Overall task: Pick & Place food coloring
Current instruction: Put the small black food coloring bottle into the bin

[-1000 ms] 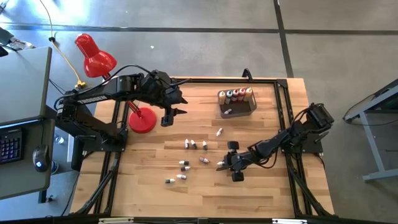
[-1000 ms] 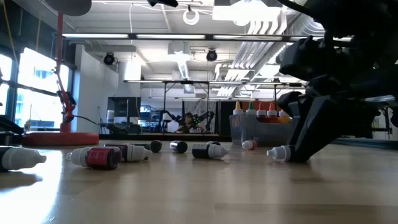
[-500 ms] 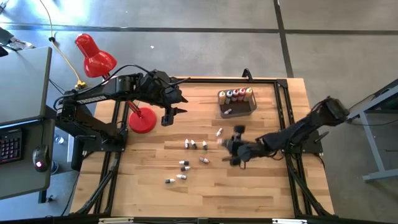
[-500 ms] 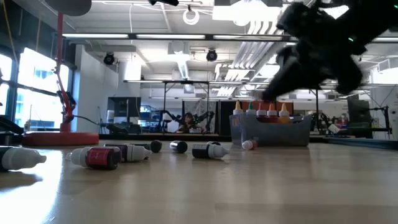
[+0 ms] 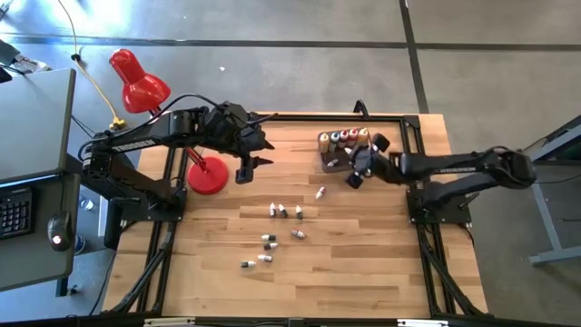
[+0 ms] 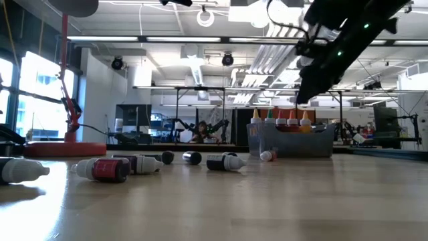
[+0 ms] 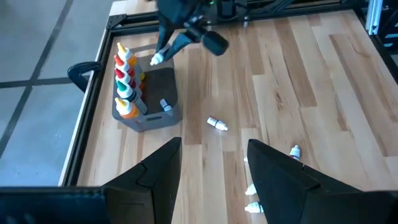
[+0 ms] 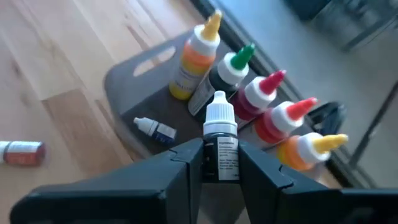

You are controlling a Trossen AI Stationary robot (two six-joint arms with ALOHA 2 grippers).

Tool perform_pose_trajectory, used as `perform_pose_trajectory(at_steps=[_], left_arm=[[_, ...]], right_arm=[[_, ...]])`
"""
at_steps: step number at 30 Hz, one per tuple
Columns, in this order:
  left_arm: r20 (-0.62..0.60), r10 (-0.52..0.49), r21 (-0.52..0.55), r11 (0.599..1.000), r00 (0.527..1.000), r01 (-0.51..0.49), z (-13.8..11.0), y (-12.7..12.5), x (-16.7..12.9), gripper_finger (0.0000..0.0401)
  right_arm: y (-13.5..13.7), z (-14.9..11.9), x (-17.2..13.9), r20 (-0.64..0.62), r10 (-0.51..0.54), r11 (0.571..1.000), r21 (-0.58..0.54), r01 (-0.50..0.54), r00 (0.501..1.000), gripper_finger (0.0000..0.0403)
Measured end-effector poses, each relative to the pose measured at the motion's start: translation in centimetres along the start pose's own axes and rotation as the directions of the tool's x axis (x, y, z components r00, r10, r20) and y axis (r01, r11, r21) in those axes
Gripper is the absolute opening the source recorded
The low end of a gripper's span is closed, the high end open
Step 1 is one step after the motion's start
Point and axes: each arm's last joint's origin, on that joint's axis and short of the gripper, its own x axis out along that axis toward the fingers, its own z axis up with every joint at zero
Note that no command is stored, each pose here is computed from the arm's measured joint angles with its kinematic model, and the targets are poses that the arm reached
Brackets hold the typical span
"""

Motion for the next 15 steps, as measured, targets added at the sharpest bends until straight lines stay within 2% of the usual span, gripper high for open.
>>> perform_pose_trajectory(at_steps=[7, 13, 15], left_arm=[[-0.067, 0.007, -0.039, 0.999, 0.998, -0.01, -0.6, -0.1, 0.0, 0.0179], [-0.204, -0.011, -0.071, 0.997, 0.979, -0.004, -1.9, -0.3, -0.1, 0.0179], [-0.222, -0.009, -0.094, 0.996, 0.975, -0.013, -2.0, -0.3, 0.0, 0.0179]], right_arm=[[-2.4, -0.2, 3.3, -0.106, -0.017, 0.999, 0.028, 0.021, 0.994, 0.0086], [-3.4, 0.2, 4.1, -0.081, -0.041, 0.998, 0.044, 0.045, 0.996, 0.0087], [-3.5, 0.5, 4.2, -0.056, -0.008, 0.997, 0.073, 0.012, 0.998, 0.0088]])
